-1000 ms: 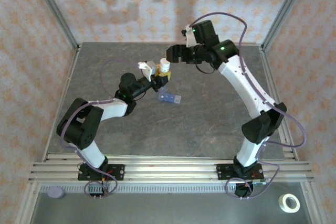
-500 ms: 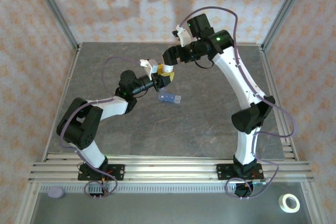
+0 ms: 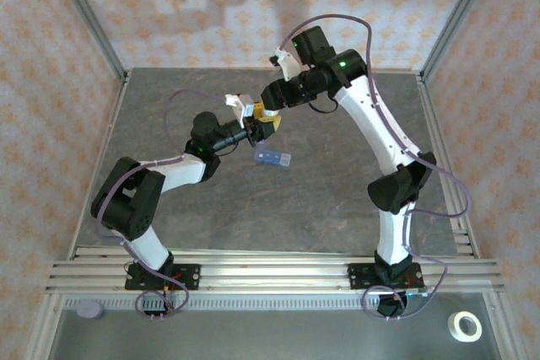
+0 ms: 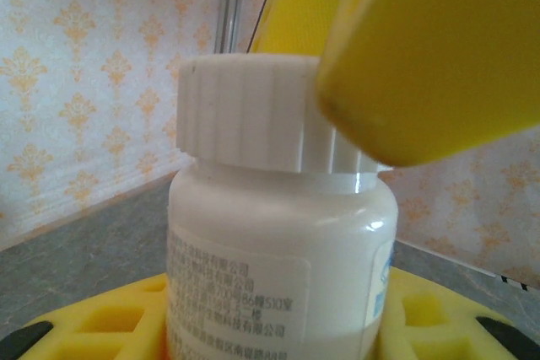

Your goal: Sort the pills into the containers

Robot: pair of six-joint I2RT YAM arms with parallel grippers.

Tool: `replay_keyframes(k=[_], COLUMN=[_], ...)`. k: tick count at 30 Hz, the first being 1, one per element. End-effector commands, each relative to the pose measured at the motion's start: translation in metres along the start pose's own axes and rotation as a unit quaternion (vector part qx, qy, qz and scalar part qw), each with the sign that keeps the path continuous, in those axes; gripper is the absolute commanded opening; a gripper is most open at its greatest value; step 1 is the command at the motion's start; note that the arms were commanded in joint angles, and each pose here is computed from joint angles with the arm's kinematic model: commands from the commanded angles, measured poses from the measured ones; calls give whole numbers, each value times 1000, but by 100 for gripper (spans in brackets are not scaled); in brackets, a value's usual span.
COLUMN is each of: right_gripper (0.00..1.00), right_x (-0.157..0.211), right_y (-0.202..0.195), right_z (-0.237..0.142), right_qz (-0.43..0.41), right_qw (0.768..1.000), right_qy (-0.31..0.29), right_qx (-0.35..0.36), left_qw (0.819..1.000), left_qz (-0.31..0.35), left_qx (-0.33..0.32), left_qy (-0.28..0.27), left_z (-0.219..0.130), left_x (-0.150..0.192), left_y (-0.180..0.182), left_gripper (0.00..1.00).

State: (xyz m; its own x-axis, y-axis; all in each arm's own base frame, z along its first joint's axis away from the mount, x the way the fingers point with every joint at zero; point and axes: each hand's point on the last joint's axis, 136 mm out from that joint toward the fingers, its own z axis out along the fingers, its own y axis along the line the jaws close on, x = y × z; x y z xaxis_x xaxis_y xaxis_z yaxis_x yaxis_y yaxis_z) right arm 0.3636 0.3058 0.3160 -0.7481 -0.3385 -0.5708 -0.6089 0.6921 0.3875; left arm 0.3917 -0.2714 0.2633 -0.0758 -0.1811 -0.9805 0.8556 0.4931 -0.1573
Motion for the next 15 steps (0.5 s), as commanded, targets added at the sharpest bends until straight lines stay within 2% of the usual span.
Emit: replay_keyframes(k=[1, 5, 8, 12, 15], right_gripper=[48, 45, 44, 44, 44], right_x=[-1, 3, 5, 8, 4], right_y=[3, -1, -8, -9, -5], right_z=[-1, 10, 27, 49, 58], right_qz=[4, 40, 98, 176, 213], right_qw=[1000, 999, 994, 979, 968], right_qy=[0, -1, -16, -54, -91], right_qx=[2, 16, 50, 92, 95], left_qw=[999, 999, 999, 998, 997], left_qz=[17, 22, 32, 46, 52], left_qx=[16, 4, -17, -38, -50], left_qy=[-24, -29, -31, -27, -25], left_z=[3, 3, 1, -1, -3], left_x=[-19, -20, -21, -19, -17], left_y=[-6, -3, 3, 8, 12], left_gripper=[0, 0, 0, 0, 0])
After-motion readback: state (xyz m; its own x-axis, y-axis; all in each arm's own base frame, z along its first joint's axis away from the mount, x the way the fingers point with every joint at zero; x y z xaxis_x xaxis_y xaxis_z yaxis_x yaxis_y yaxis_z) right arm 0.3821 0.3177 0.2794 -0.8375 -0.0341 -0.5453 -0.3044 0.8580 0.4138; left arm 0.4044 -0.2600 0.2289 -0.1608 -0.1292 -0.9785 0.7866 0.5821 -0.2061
